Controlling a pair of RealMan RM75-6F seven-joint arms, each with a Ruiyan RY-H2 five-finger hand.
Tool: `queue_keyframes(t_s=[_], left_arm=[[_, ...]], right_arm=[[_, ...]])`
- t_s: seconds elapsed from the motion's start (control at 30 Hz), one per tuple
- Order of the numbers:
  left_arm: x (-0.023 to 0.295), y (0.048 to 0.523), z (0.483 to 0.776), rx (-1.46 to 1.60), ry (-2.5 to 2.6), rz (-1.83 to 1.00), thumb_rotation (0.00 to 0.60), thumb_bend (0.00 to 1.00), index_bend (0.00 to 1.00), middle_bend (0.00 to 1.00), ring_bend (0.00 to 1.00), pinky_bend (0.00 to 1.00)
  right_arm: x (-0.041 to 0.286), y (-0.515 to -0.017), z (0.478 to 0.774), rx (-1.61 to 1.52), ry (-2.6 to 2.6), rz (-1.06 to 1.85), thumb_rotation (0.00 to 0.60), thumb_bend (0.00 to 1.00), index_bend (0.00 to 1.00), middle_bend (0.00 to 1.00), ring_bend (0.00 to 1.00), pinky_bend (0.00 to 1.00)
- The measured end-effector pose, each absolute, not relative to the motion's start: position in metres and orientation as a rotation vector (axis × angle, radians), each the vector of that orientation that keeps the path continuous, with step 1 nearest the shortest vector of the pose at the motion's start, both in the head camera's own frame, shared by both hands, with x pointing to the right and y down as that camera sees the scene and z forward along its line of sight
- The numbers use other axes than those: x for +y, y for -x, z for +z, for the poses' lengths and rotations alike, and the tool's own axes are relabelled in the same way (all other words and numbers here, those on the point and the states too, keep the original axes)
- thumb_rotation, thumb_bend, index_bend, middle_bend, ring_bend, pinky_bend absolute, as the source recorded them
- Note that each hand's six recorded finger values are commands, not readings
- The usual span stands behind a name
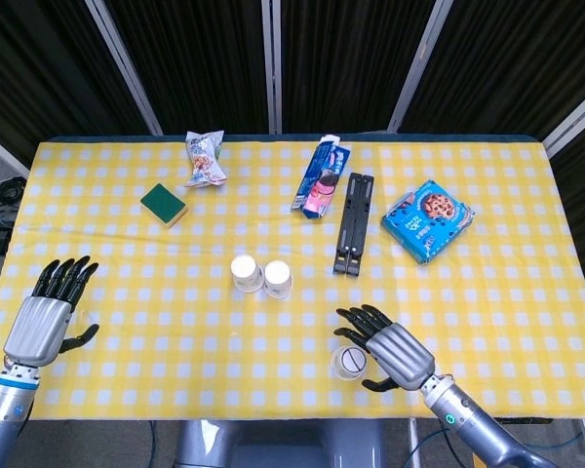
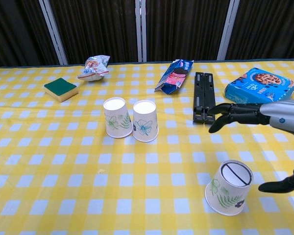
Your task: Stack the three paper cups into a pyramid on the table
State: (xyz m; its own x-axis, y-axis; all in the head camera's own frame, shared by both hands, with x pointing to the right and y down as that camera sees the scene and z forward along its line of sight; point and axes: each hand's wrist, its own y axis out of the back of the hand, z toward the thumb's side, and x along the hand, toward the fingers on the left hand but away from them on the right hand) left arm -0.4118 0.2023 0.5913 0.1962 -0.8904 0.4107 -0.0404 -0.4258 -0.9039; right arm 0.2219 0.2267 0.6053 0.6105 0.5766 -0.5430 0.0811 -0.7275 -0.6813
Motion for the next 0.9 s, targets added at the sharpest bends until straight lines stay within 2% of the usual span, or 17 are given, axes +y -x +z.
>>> queue_keyframes(t_s=[0.17, 0.47, 0.63, 0.9], left_arm=[[0.202, 0.411, 0.592, 0.887, 1.672, -1.334, 0.6, 0.22, 0.0, 0.0, 0.0, 0.0], [0.2, 0.409, 0.594, 0.878, 1.677, -1.332, 0.6, 0.23, 0.0, 0.0, 0.0, 0.0], [0.198, 0.412, 0.593, 0.895, 1.674, -1.337, 0.6, 0.23, 0.0, 0.0, 0.0, 0.0], [0.198, 0.414, 0.591, 0.904, 1.676, -1.334, 0.6, 0.23, 0.0, 0.0, 0.0, 0.0]], right_arm=[[0.23, -0.223, 0.61, -0.5, 2.225, 1.065, 0.6, 0.08, 0.24, 0.0, 0.0, 0.0], [0.233, -0.224, 0.621, -0.49, 2.208, 1.103, 0.6, 0.09, 0.27, 0.0, 0.0, 0.0], [0.232, -0.227, 0.627, -0.486, 2.193, 1.126, 0.6, 0.09, 0.33, 0.04, 0.0, 0.01], [0.235, -0.23, 0.635, -0.492, 2.195, 1.156, 0.6, 0.1, 0.36, 0.07, 0.0, 0.02]])
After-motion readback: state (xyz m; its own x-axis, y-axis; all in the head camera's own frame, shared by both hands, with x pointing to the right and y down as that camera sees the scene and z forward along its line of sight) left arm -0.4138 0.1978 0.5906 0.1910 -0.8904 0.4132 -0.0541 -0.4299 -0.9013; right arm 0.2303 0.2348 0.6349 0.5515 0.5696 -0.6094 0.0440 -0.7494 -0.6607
